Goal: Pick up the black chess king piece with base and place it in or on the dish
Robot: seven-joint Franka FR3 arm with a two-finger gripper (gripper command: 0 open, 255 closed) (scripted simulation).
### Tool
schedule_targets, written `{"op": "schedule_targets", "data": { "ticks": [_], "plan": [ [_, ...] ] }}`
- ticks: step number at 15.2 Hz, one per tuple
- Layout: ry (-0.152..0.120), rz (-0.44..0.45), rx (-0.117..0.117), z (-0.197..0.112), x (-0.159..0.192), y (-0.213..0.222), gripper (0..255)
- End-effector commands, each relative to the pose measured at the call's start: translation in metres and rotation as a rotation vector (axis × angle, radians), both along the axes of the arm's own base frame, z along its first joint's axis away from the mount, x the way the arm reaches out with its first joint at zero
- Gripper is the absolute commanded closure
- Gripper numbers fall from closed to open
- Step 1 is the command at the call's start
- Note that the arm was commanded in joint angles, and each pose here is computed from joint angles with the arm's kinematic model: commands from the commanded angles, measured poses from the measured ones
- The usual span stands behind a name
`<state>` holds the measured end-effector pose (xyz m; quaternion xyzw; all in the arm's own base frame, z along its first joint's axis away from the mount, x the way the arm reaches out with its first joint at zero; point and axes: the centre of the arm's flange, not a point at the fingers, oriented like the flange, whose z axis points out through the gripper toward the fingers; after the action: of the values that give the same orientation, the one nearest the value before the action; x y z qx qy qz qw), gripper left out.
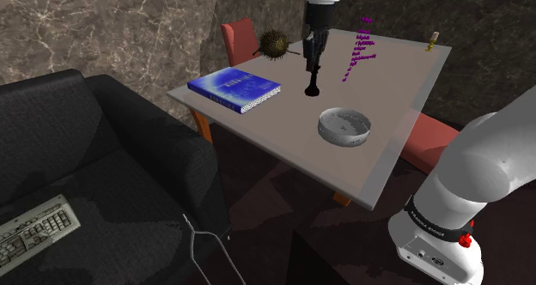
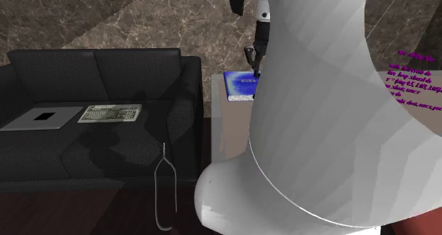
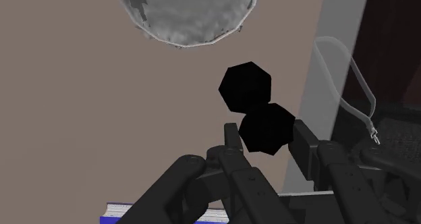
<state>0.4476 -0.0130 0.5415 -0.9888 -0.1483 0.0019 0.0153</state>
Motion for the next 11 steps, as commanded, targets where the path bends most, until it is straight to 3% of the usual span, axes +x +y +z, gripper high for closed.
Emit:
{"op": "schedule_targets", "data": {
  "ticks": [1,8,11],
  "plan": [
    [-0.001,0.001,0.001,0.002,-0.022,-0.016,255],
    [-0.001,0.001,0.001,0.011,-0.092,-0.075,255],
    [-0.001,0.001,0.001,0.002,-0.099,-0.081,255]
  ]
}}
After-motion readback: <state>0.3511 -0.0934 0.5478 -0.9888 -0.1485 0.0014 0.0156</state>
